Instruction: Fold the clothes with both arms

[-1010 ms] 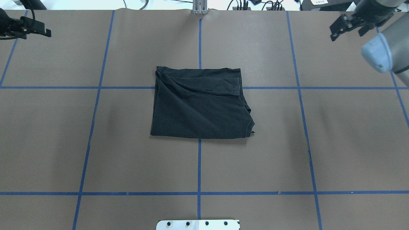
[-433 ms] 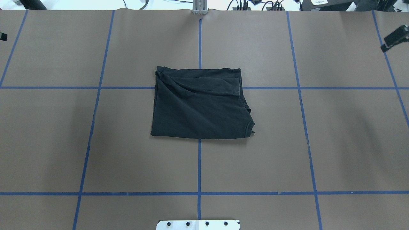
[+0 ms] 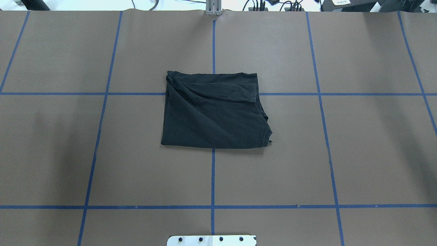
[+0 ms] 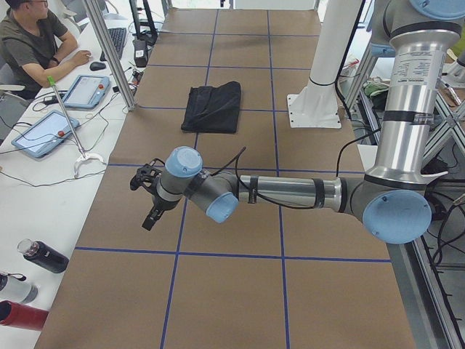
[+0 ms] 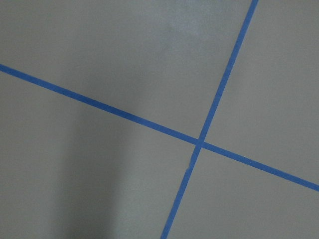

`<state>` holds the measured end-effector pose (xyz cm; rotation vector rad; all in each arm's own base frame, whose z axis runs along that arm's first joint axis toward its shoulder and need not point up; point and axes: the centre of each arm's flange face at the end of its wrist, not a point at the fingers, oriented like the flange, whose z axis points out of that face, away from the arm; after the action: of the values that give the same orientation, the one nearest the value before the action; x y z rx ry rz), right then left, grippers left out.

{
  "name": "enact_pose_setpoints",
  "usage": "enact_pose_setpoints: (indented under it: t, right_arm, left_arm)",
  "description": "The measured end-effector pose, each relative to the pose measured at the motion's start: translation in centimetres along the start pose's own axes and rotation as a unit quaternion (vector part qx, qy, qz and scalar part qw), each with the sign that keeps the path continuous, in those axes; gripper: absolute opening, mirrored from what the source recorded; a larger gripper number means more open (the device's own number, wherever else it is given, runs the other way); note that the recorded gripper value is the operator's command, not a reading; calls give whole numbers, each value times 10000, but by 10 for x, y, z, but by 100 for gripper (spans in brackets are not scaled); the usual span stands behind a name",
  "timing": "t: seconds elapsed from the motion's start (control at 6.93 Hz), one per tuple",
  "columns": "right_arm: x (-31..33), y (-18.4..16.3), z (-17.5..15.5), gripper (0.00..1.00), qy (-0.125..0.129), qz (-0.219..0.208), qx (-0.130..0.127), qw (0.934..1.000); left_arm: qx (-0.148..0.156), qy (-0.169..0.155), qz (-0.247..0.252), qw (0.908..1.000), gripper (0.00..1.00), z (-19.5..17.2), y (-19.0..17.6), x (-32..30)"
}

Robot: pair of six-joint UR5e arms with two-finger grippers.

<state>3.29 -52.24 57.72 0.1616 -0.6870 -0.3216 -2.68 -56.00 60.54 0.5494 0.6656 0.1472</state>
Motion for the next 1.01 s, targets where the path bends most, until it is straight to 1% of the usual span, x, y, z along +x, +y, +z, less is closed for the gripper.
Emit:
enact_pose_setpoints:
  t: [0.14,0.29,0.43,0.72,0.87,1.01]
  right_arm:
    - [14,18,18,100,-16,130,-187,9997]
    - [28,44,39,100,1,298,-404,9987]
    - [38,64,52,100,26,433,-530,9977]
    - [46,84,57,100,-18,598,-569,9966]
    - [48,86,55,100,-63,646,-535,9965]
    - [48,87,53,100,-137,675,-492,9964]
  left_arm:
    - [-112,-23,-76,9999,99,10,10,-10]
    - [-241,-50,-163,9996,99,15,21,-17]
    - [-427,-75,-206,9988,99,19,32,-22]
    - [-959,-63,194,9952,99,26,60,-31]
    - [-1260,-29,350,9914,99,23,75,-31]
    - [-1551,8,379,9872,99,13,88,-26]
